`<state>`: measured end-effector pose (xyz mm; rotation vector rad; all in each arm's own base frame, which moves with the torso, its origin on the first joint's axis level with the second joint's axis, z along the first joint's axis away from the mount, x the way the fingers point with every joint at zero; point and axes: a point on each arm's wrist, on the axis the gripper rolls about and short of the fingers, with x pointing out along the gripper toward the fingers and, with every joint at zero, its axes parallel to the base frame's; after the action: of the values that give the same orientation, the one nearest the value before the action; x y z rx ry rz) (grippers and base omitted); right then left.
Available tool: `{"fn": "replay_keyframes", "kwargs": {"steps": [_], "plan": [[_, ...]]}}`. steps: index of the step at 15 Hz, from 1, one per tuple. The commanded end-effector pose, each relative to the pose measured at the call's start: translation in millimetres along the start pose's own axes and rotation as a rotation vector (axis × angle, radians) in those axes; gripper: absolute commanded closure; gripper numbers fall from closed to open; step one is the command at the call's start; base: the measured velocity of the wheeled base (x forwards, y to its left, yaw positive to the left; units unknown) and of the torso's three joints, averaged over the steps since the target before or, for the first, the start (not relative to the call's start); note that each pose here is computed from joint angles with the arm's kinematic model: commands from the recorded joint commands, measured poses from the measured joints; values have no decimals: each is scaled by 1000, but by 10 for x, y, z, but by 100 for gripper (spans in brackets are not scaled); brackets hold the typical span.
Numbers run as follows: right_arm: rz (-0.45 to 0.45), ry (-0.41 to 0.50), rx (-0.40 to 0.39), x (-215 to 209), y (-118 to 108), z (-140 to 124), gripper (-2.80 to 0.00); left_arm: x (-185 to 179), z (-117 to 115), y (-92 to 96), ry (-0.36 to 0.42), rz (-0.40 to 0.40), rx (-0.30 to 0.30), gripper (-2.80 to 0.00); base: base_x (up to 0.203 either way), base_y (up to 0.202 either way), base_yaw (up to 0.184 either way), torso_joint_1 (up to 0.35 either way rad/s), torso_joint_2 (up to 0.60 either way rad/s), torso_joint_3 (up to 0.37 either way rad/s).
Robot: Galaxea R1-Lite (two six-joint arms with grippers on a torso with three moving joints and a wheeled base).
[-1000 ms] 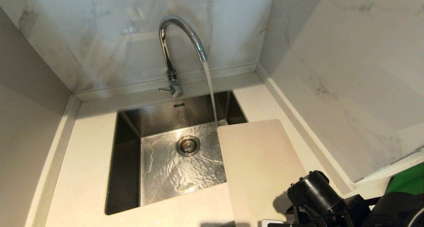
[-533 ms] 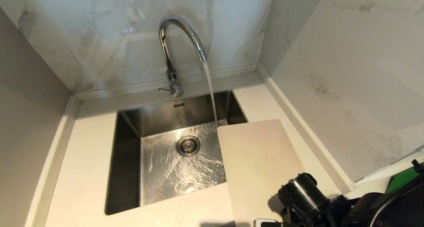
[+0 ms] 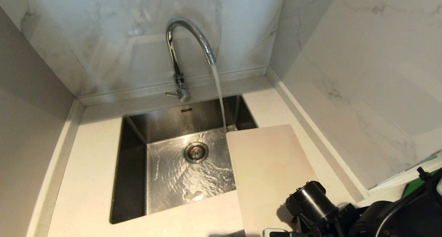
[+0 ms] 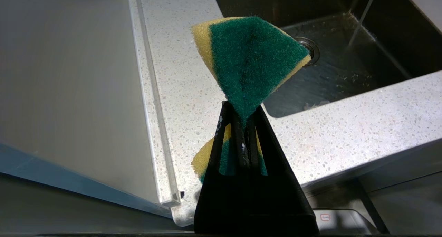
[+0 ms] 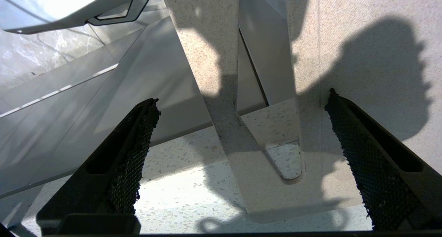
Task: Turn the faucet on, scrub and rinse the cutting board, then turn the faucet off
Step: Pick up the cutting board
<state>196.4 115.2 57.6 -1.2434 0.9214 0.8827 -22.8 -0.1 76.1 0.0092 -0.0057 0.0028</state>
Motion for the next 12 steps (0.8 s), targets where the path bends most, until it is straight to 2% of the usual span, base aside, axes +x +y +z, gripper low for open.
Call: {"fn": "replay_keyframes", "kwargs": {"steps": [1, 12], "plan": [[14, 8, -8, 27, 12, -2, -280, 2, -4, 0, 3, 0, 0, 0, 0, 0, 0, 0, 0, 0], [-64, -34, -2, -251, 48, -81, -280, 2, -4, 0, 3, 0, -1, 0, 0, 0, 0, 0, 0, 0]]}}
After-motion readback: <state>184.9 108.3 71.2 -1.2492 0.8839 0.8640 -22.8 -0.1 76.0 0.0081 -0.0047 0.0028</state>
